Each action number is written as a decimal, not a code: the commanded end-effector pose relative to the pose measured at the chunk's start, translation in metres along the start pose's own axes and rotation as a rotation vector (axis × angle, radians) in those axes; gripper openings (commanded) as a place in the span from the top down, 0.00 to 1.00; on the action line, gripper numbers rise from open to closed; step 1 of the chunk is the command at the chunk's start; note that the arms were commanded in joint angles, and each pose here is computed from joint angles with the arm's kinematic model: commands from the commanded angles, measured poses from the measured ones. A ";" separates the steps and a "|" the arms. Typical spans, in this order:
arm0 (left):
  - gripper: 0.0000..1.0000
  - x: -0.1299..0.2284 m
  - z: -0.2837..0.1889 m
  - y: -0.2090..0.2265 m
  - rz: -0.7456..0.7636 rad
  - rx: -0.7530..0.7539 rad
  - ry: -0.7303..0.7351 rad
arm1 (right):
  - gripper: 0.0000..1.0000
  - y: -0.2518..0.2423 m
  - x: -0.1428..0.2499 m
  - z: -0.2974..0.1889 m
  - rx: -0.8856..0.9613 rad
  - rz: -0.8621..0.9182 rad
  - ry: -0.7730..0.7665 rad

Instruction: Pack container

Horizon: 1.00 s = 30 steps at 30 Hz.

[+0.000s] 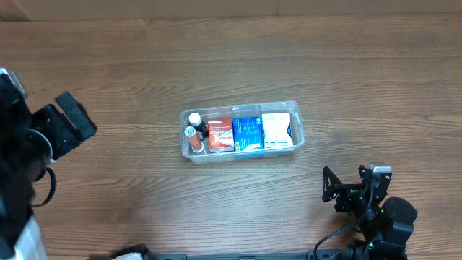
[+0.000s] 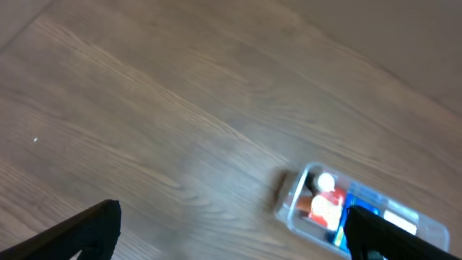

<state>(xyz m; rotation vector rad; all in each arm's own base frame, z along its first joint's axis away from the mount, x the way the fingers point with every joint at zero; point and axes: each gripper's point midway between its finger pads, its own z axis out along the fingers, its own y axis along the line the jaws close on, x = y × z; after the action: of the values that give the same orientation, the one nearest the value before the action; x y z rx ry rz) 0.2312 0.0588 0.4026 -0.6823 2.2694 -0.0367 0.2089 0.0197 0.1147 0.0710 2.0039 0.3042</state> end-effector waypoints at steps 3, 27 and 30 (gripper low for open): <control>0.00 0.014 -0.009 -0.048 0.342 0.264 -0.208 | 0.00 0.001 0.004 0.002 -0.007 0.000 0.002; 0.00 0.235 0.152 -0.007 0.420 0.500 -0.295 | 0.00 0.001 0.004 0.002 -0.007 0.000 0.002; 0.00 0.244 0.163 -0.004 0.418 0.491 -0.263 | 0.00 0.001 0.004 0.002 -0.007 0.000 0.002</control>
<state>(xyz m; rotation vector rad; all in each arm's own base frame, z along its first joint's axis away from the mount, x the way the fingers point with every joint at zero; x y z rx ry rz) 0.2024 -0.0310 0.1336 0.0122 1.9922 -0.2699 0.2092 0.0197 0.1152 0.0691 1.9995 0.3033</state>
